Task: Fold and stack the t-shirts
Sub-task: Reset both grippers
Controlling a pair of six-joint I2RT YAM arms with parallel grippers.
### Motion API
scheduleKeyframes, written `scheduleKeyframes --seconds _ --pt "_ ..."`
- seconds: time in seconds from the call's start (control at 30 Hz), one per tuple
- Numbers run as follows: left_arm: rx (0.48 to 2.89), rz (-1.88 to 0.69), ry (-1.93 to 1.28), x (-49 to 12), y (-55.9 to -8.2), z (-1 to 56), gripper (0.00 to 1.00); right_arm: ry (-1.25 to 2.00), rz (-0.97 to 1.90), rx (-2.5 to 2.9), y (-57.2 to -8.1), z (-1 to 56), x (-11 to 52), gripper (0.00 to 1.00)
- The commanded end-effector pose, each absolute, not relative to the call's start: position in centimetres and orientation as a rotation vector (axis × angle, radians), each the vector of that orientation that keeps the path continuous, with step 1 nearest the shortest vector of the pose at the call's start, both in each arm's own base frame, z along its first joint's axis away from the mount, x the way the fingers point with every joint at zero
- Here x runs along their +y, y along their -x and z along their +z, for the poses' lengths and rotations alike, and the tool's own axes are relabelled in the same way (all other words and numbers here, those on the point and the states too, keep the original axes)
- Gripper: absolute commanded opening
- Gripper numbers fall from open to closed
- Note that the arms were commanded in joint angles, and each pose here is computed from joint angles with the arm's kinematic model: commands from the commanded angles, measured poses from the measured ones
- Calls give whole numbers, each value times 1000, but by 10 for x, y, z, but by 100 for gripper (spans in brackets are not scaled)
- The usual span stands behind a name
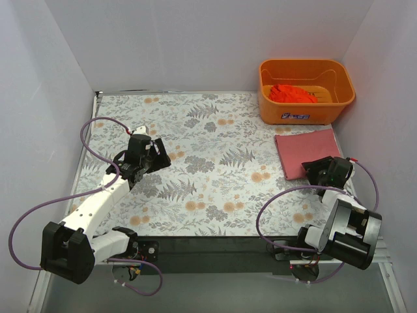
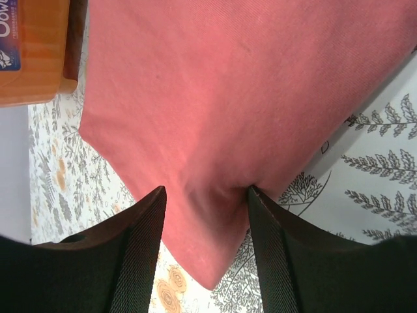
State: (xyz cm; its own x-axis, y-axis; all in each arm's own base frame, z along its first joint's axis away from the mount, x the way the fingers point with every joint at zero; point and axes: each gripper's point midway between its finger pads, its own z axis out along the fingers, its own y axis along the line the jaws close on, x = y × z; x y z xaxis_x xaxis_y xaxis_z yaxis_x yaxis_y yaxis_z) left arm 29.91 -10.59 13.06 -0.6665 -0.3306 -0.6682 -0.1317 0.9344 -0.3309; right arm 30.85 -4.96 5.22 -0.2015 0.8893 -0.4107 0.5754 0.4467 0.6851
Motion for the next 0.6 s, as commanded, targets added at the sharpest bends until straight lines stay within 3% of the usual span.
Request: scheduleKeyframes --seconds 0.0,0.2,0.57 --pt "2254 -312 323 -100 -301 139 69 -1206 565 1785 -327 64 -52 59" --pt "2263 -321 318 -102 -300 137 68 -1184 578 1818 -344 57 -55 54" --pt "2264 -313 321 -101 -300 136 68 -983 582 1912 -380 72 -59 56"
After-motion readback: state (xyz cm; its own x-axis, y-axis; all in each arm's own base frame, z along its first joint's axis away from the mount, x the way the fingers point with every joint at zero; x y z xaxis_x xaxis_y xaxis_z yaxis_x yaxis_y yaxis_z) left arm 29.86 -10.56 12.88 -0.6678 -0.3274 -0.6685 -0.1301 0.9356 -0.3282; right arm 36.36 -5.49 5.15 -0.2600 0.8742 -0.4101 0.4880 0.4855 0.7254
